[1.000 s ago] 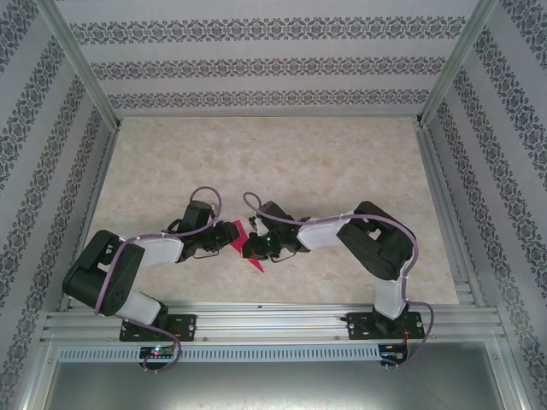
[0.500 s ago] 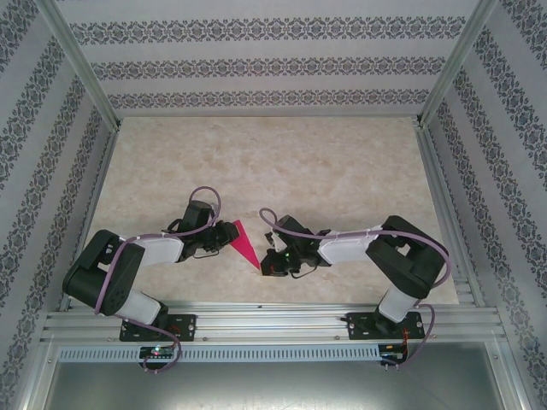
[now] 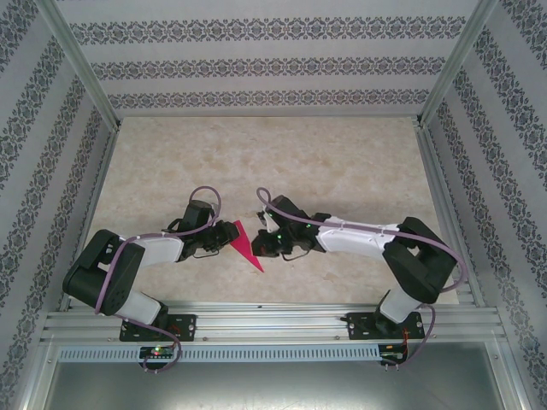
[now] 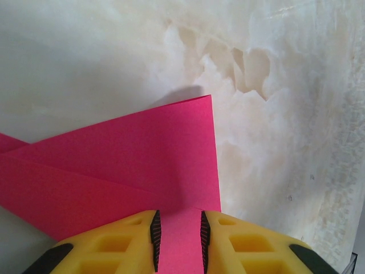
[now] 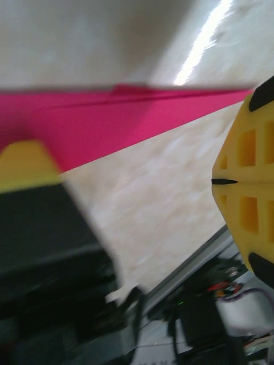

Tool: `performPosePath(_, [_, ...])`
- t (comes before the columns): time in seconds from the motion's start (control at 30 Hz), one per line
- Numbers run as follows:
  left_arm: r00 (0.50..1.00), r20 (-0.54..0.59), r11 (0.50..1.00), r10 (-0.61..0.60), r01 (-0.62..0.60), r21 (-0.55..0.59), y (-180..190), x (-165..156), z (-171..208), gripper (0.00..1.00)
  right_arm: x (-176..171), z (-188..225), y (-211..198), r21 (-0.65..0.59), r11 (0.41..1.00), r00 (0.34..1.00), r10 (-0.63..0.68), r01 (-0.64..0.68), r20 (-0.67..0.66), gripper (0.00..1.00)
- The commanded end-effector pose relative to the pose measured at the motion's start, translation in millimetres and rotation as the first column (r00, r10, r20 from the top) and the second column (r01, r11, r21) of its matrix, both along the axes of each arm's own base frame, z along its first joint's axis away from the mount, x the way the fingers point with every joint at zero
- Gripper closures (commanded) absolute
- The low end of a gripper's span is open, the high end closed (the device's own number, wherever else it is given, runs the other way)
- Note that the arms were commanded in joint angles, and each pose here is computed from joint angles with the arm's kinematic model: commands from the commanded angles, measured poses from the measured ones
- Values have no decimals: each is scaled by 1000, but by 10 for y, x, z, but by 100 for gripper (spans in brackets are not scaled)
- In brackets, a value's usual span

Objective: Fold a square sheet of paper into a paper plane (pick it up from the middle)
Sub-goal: Fold the wing for the fifth time at the center of the table.

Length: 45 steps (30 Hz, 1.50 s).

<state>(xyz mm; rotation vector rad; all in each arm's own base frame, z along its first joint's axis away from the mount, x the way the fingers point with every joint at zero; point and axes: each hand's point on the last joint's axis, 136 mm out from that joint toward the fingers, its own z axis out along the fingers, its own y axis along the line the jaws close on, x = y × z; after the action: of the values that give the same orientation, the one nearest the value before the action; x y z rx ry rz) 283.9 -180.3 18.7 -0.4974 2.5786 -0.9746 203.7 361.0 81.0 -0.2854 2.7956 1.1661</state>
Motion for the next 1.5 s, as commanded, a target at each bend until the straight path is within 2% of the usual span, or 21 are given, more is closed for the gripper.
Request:
performPosePath(0.0, [999, -38, 996, 17, -13, 89, 126, -28, -257, 71, 187, -135, 118, 1, 998, 998, -60, 60, -21, 95])
performPosePath(0.2, [1000, -27, 997, 12, -10, 82, 112, -14, -219, 71, 212, -410, 314, 30, 998, 992, -53, 57, -113, 95])
performPosePath(0.43, [1000, -4, 994, 21, -21, 106, 179, 38, -151, 71, -99, -1028, -178, -197, 980, 984, -54, 20, -168, 100])
performPosePath(0.63, [1000, 26, 997, 8, -10, 74, 327, 216, -38, 70, -353, -1281, -458, -230, 973, 972, -59, 5, -226, 100])
performPosePath(0.93, [994, 30, 993, 106, -107, 44, 655, 372, 9, 68, -357, -1213, -386, -185, 983, 973, -42, -1, -227, 100])
performPosePath(1.1, [990, 61, 991, 129, -131, 25, 686, 379, 250, 65, -313, -1196, -307, -154, 987, 971, -84, 50, -225, 100])
performPosePath(1.37, [988, 122, 995, 99, -95, -41, 477, 166, 709, 63, -127, -1080, -184, -114, 965, 948, -254, 236, -190, 100])
performPosePath(1.47, [991, 118, 998, 68, -66, -24, 302, 74, 742, 62, -82, -916, -47, -36, 963, 949, -268, 266, -167, 100])
